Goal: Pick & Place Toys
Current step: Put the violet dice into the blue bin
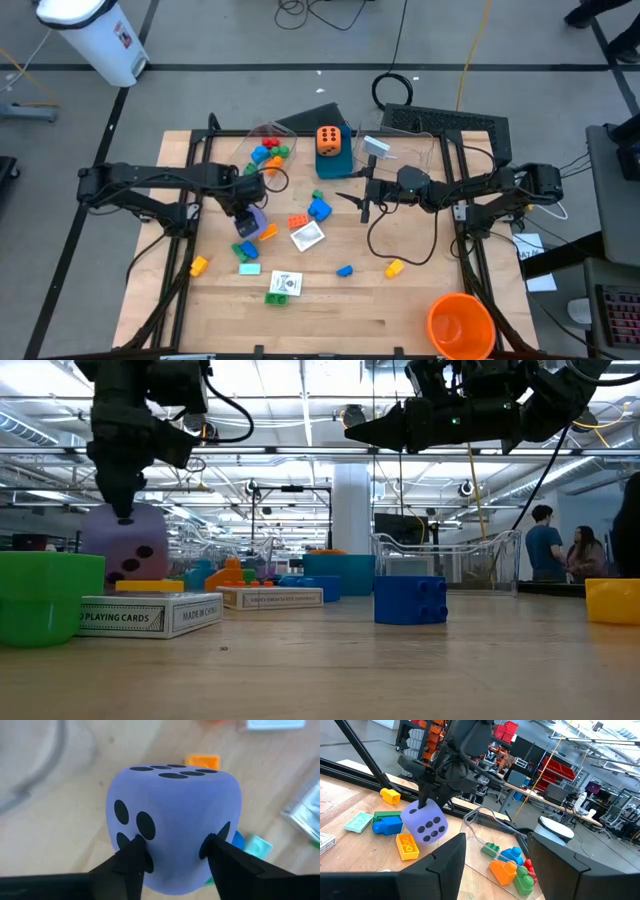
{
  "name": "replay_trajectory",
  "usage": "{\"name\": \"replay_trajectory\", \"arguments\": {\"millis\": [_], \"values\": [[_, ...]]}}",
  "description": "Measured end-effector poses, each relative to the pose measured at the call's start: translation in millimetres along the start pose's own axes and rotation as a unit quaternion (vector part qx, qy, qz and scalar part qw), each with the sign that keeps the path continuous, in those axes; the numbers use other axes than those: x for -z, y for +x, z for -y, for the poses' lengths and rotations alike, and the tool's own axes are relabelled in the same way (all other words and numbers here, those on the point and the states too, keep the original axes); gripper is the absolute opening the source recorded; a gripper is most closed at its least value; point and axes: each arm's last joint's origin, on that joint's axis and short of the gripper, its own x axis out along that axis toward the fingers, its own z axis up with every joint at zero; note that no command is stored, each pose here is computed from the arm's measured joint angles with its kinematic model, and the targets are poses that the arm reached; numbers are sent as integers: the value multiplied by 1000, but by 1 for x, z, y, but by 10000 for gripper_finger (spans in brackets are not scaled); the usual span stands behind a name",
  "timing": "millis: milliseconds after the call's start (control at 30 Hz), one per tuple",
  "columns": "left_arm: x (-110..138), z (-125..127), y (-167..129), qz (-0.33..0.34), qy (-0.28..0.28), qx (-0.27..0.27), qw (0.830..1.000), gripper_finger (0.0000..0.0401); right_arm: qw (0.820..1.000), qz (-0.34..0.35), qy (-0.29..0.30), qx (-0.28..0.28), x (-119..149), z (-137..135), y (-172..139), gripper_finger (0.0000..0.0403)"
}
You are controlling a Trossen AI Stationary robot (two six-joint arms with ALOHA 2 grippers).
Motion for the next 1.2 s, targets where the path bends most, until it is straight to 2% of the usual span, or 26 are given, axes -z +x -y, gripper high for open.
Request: {"name": "replay_trajectory", "arguments": {"millis": [167, 433, 733, 933, 1100, 1200], "values": [[-1, 0, 2, -5, 1, -2, 1000, 139, 1000, 0, 0, 0, 0, 0, 0, 208], [-3, 1, 2, 5, 14, 3, 1000, 129, 1000, 0, -2, 0, 0, 0, 0, 208], [-6, 4, 1, 12, 19, 33, 999, 127, 1000, 8, -2, 4, -2, 1, 0, 208], [-17, 11, -12, 59, 51, 54, 996, 127, 1000, 8, -15, 5, -2, 1, 0, 208], [-32, 19, -43, 137, 88, 36, 986, 127, 1000, 9, -26, 10, -3, 1, 0, 208], [-45, 24, -59, 175, 112, 18, 978, 127, 999, 0, -25, 31, -5, 4, -3, 208]]}}
